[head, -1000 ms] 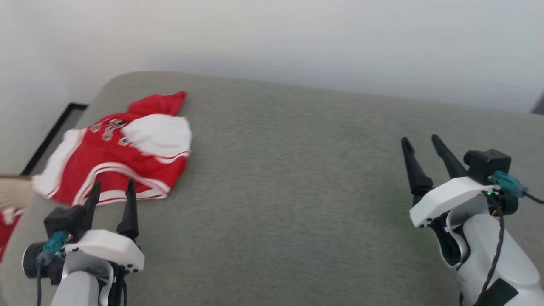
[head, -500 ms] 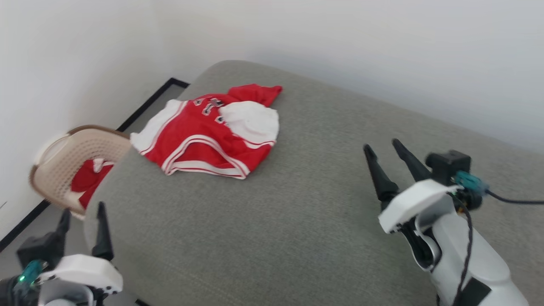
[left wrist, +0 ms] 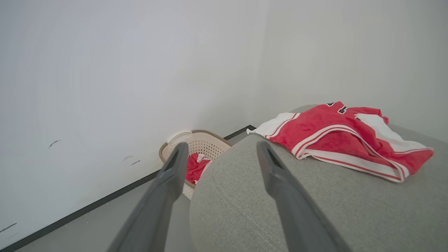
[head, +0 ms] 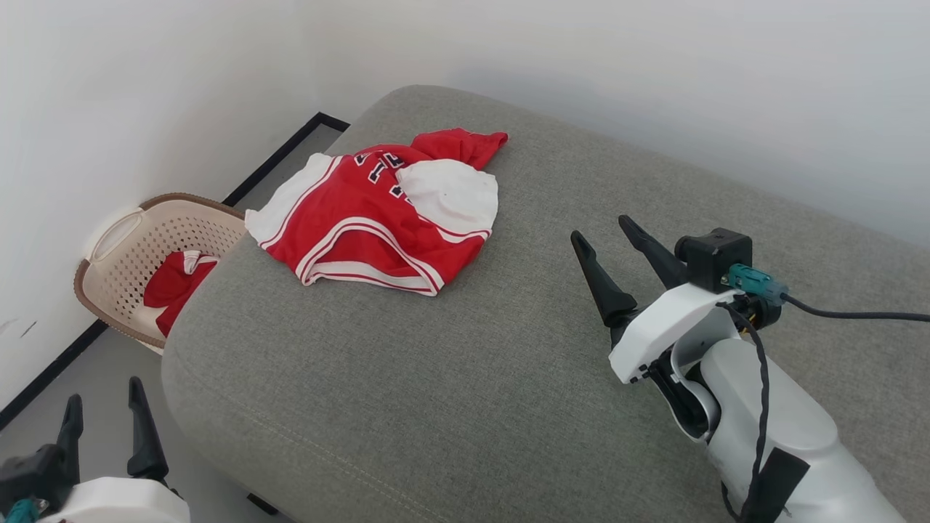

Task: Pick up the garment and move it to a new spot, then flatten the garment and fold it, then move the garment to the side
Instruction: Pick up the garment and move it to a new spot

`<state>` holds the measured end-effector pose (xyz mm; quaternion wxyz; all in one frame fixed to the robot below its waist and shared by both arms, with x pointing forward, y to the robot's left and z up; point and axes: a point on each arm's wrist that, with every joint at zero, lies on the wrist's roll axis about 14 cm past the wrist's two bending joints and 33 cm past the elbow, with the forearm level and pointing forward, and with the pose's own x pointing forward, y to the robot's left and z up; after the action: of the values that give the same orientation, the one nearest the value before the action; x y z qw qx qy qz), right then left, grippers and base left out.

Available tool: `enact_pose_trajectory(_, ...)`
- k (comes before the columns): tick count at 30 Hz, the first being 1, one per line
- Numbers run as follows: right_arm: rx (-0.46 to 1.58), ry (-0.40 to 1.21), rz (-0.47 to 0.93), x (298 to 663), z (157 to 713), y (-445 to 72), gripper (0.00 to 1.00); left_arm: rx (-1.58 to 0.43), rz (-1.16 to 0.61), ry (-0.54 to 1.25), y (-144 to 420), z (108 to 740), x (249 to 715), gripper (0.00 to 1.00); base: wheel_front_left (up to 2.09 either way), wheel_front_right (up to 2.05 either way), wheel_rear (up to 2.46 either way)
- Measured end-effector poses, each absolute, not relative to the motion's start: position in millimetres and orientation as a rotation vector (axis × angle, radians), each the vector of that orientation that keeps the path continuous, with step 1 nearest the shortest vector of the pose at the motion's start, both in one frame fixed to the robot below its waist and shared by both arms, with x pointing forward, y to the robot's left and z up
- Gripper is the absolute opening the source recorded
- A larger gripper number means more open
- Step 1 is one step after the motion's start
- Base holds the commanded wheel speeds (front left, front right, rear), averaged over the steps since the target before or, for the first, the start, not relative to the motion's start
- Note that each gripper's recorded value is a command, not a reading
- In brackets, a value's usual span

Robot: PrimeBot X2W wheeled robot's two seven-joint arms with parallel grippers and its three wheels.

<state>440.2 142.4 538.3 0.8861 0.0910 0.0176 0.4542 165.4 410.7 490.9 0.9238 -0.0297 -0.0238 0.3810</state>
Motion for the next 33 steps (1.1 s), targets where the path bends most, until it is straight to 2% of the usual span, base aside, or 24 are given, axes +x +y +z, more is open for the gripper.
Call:
enact_pose_trajectory(7, 0.183, 0.039, 0.925, 448, 536, 133, 1.0, -0.053, 0.718, -0.038, 402, 491, 186, 1.0, 0.0, 0.0, 0.0)
enact_pose_trajectory(18, 0.171, -0.011, 0.861, 479, 533, 102, 1.0, 0.067, 0.485, -0.019, 405, 525, 297, 1.0, 0.0, 0.0, 0.0)
enact_pose_trajectory(23, 0.165, -0.026, 0.801, 506, 525, 74, 1.0, 0.019, 0.45, -0.02, 415, 535, 358, 1.0, 0.0, 0.0, 0.0)
enact_pose_trajectory(29, 0.168, -0.022, 0.721, 528, 510, 39, 1.0, -0.029, 0.418, 0.141, 422, 504, 415, 1.0, 0.0, 0.0, 0.0)
enact_pose_trajectory(33, 0.162, 0.012, 0.652, 539, 488, 9, 1.0, -0.132, 0.386, 0.276, 413, 475, 450, 1.0, 0.0, 0.0, 0.0)
